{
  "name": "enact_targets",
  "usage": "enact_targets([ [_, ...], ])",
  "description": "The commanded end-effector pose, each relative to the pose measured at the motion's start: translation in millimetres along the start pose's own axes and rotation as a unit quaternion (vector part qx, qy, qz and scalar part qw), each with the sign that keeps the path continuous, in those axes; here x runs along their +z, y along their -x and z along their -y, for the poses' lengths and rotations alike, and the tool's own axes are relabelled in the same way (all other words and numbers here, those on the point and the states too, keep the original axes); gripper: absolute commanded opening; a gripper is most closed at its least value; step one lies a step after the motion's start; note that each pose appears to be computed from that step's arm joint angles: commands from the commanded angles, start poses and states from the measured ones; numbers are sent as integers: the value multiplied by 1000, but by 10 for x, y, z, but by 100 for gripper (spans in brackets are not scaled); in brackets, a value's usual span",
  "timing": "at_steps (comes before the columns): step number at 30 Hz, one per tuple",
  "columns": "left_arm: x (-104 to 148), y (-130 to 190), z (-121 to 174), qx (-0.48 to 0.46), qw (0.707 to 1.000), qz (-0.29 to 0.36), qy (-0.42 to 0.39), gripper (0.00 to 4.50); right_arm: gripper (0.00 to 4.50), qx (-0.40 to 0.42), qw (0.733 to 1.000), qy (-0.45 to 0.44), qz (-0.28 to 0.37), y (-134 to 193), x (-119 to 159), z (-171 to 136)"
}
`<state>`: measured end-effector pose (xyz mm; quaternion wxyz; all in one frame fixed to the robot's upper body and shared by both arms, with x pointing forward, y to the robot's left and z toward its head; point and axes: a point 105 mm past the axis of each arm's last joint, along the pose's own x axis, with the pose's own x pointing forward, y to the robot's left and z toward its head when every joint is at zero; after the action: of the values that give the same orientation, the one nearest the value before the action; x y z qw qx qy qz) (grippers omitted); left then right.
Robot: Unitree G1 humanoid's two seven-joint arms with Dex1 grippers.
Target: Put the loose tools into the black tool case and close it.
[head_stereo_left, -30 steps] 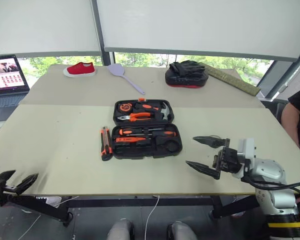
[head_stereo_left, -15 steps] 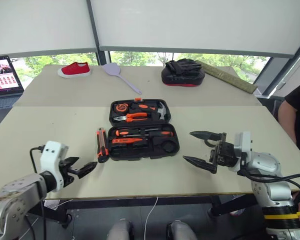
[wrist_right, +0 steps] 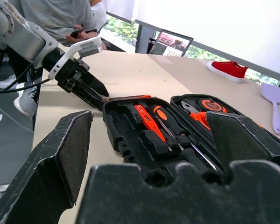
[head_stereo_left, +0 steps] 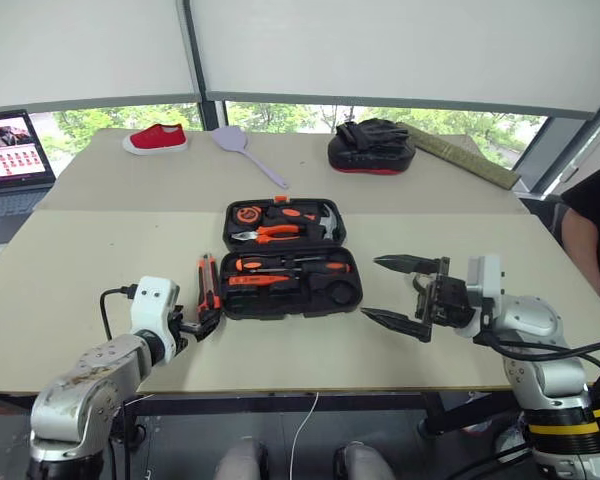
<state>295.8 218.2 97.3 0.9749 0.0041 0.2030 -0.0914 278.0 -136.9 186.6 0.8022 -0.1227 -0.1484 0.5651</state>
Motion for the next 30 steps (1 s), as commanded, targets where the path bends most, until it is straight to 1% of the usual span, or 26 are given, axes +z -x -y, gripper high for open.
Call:
enact_targets([
  [1,142,4,-146,47,998,30,-10,445,450,10,1000,16,24,-55,150,-8],
  [4,197,38,-304,66,997,37,-10,445,450,14,999,15,26,-75,164,-18],
  [9,244,90,-428,54,997,36,-27,445,450,15,999,13,26,-82,176,-20],
  [11,307,81,-408,25,998,43,-34,445,450,15,1000,12,25,-80,177,-21],
  [16,362,15,-317,-33,998,30,-40,445,450,16,1000,11,24,-81,186,-26],
  [18,380,-40,-303,-52,997,14,-51,445,450,16,1000,11,24,-85,199,-22],
  [21,426,-202,-350,-59,996,-9,-73,445,450,16,999,11,26,-98,207,-16],
  [24,465,-420,-462,-46,995,-23,-80,445,450,16,999,16,29,-126,214,6],
  [27,525,-572,-519,-37,996,-24,-78,445,450,14,999,20,33,-145,227,26],
  [29,575,-646,-514,-40,996,-18,-75,445,450,13,999,20,34,-154,227,28],
  [30,588,-720,-407,-62,995,-23,-79,445,450,1,999,25,33,-140,236,81],
])
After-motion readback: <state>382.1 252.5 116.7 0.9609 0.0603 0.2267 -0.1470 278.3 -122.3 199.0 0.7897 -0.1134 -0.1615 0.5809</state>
